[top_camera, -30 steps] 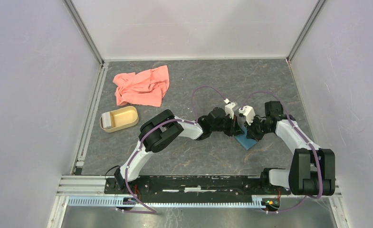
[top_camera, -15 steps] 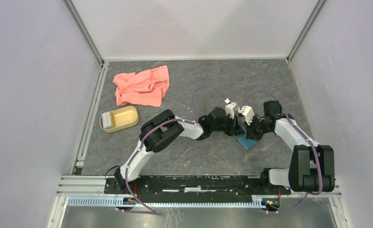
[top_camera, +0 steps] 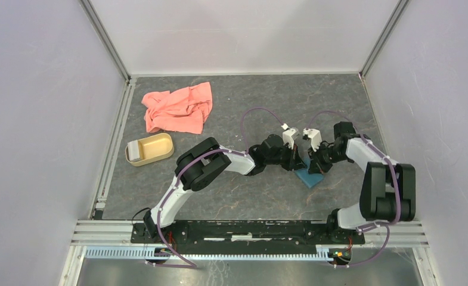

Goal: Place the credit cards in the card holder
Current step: Close the card holder at the center of the board.

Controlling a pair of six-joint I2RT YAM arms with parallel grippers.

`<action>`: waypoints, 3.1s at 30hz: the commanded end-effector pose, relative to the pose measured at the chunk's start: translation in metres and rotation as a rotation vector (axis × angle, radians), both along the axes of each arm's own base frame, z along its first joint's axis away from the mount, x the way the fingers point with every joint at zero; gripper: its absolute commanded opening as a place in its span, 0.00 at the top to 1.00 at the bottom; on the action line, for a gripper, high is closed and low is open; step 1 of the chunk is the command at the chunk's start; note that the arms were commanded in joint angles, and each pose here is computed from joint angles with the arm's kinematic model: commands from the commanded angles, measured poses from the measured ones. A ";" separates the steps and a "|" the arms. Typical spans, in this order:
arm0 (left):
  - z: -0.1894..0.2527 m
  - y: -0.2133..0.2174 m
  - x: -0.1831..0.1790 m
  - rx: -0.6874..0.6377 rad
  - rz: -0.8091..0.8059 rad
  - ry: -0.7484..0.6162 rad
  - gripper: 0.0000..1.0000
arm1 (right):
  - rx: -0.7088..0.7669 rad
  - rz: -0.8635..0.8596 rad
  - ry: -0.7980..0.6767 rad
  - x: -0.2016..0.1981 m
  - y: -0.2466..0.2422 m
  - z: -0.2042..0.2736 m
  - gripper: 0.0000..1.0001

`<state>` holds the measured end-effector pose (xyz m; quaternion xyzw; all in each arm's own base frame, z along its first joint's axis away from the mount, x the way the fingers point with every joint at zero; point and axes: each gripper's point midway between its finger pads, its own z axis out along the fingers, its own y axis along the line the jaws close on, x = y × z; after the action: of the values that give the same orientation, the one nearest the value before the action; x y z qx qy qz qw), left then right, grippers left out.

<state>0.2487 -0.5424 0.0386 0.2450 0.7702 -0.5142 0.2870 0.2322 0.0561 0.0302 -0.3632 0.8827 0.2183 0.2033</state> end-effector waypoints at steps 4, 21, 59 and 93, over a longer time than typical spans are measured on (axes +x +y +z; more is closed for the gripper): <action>-0.009 -0.001 -0.005 0.017 -0.015 0.036 0.90 | 0.160 -0.021 0.116 0.001 0.003 -0.008 1.00; -0.007 0.000 -0.004 0.011 -0.017 0.034 0.90 | 0.384 -0.131 0.297 0.001 -0.014 -0.029 1.00; -0.005 0.001 0.001 -0.008 -0.009 0.054 0.87 | 0.568 -0.136 0.334 0.021 -0.026 0.011 0.72; -0.006 0.002 0.002 -0.017 -0.006 0.075 0.87 | 0.036 0.369 -0.594 0.034 -0.006 0.052 0.35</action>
<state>0.2474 -0.5407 0.0394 0.2400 0.7694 -0.5276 0.2684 0.2632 0.0526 0.0902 -0.4567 0.7737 0.2273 0.3755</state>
